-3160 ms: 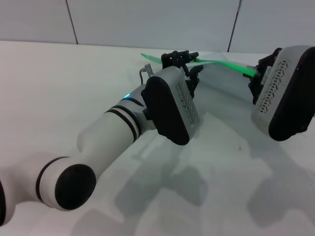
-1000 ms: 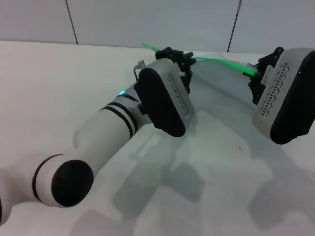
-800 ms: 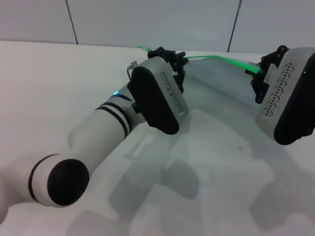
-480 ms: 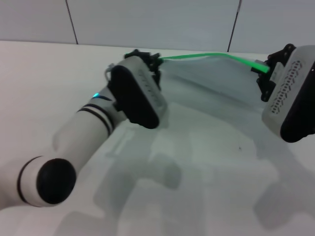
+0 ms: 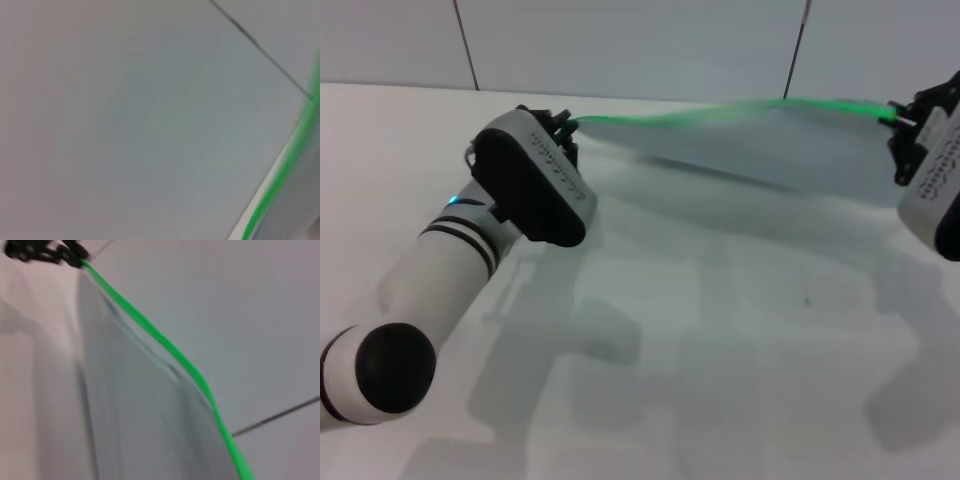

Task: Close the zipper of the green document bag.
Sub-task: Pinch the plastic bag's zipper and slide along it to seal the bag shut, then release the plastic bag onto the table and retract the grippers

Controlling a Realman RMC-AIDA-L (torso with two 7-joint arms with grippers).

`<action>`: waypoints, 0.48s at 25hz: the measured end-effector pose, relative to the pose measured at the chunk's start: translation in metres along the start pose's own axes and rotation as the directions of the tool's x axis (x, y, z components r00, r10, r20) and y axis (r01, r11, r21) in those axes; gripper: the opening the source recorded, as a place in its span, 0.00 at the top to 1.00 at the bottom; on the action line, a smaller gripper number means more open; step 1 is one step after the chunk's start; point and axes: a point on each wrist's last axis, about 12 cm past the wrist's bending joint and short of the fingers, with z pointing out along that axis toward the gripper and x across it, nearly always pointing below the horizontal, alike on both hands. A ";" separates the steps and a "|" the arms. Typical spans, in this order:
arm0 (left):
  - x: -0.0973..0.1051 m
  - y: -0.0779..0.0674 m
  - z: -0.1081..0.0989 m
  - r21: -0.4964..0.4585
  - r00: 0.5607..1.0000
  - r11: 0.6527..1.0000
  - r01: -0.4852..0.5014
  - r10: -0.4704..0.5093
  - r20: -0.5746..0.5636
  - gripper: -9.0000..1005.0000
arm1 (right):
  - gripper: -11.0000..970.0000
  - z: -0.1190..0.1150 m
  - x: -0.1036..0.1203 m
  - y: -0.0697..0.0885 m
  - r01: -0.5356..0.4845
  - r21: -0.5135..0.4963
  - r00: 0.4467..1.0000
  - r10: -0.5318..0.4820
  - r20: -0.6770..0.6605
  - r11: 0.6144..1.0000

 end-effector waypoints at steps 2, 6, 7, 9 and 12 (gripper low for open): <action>0.000 0.000 0.000 -0.001 1.000 1.000 0.001 -0.001 -0.001 0.83 | 0.95 0.000 0.001 0.000 -0.005 0.005 1.000 0.005 -0.001 1.000; -0.003 0.000 0.002 -0.001 1.000 1.000 0.006 -0.006 0.007 0.82 | 0.96 -0.001 0.001 -0.001 -0.014 0.015 1.000 0.014 0.004 1.000; -0.004 0.001 0.002 -0.002 1.000 1.000 0.009 -0.008 0.010 0.82 | 0.96 -0.001 0.002 -0.001 -0.016 0.015 1.000 0.016 0.003 1.000; -0.007 0.002 0.003 -0.009 1.000 1.000 0.016 -0.016 0.018 0.81 | 0.97 0.000 0.002 0.000 -0.019 0.013 1.000 0.019 0.002 1.000; -0.010 0.004 0.003 -0.036 0.999 0.999 0.026 -0.025 0.034 0.80 | 0.98 0.000 -0.001 0.002 -0.049 0.010 0.999 0.049 0.013 0.999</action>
